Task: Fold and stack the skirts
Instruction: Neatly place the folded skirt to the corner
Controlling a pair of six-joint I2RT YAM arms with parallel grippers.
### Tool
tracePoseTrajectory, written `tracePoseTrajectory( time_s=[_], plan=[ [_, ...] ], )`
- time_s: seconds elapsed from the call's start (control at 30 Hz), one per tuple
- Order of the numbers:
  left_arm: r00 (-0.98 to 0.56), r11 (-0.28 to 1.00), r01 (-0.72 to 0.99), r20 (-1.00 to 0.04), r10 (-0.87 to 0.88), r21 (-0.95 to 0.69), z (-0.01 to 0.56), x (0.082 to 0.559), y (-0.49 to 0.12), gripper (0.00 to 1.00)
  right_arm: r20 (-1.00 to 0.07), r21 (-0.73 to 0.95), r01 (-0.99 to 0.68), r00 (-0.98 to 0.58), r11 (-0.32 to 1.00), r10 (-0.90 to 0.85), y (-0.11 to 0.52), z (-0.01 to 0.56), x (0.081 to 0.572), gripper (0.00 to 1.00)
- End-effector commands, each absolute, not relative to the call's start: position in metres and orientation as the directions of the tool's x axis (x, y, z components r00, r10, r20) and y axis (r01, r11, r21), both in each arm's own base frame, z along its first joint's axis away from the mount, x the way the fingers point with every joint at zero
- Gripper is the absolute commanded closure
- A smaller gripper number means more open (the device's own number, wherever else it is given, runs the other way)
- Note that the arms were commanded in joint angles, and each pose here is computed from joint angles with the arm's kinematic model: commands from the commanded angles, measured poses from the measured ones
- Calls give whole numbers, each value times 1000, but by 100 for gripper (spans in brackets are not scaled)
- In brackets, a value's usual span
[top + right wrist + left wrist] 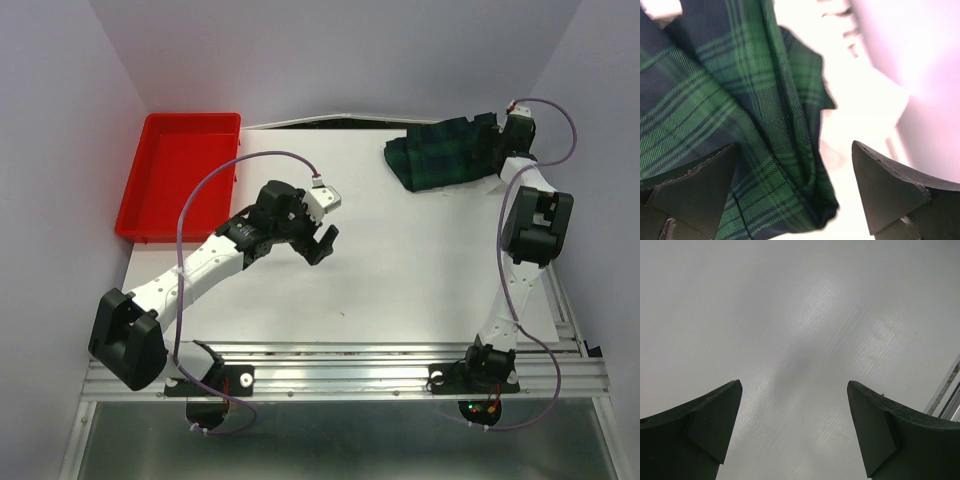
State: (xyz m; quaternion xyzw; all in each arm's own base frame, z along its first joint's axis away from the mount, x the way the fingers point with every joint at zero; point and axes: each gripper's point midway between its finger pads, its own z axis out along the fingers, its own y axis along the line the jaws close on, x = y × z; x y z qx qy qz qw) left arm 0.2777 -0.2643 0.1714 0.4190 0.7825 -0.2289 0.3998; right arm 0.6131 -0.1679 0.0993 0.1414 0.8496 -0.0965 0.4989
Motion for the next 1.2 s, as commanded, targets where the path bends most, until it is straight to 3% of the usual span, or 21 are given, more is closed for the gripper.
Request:
tracePoseTrajectory(
  time_s=[0.0, 0.17, 0.33, 0.47, 0.53, 0.63, 0.83, 0.93, 1.17],
  plan=[
    [-310, 568, 822, -855, 415, -22, 196, 286, -254, 2, -891, -193, 420, -453, 887, 21, -205, 152, 612, 0],
    [-286, 598, 802, -881, 378, -3, 213, 301, -239, 2, -882, -256, 418, -471, 872, -33, -210, 173, 601, 0],
    [-275, 612, 791, -892, 359, 2, 217, 306, -232, 2, -876, -194, 279, -480, 940, -39, -178, 195, 589, 0],
    [-295, 607, 794, -896, 333, -36, 215, 305, -229, 2, -904, -82, -32, -419, 996, -88, -118, 225, 587, 0],
    [-292, 590, 805, -901, 320, -51, 217, 302, -230, 2, -900, -30, -101, -430, 994, -71, -103, 226, 586, 1],
    [-292, 590, 805, -908, 301, -63, 218, 303, -230, 2, -906, 38, -243, -418, 969, -70, -55, 226, 601, 9],
    [-303, 597, 799, -908, 289, -77, 221, 308, -229, 2, -910, -19, -142, -407, 990, -76, -44, 212, 648, 11],
    [-319, 593, 800, -905, 282, -97, 222, 309, -231, 2, -914, -57, -78, -397, 995, -83, -59, 201, 669, 17],
    [-337, 587, 801, -898, 283, -116, 218, 312, -234, 2, -908, -124, -22, -400, 992, -122, -75, 163, 676, 21]
  ],
)
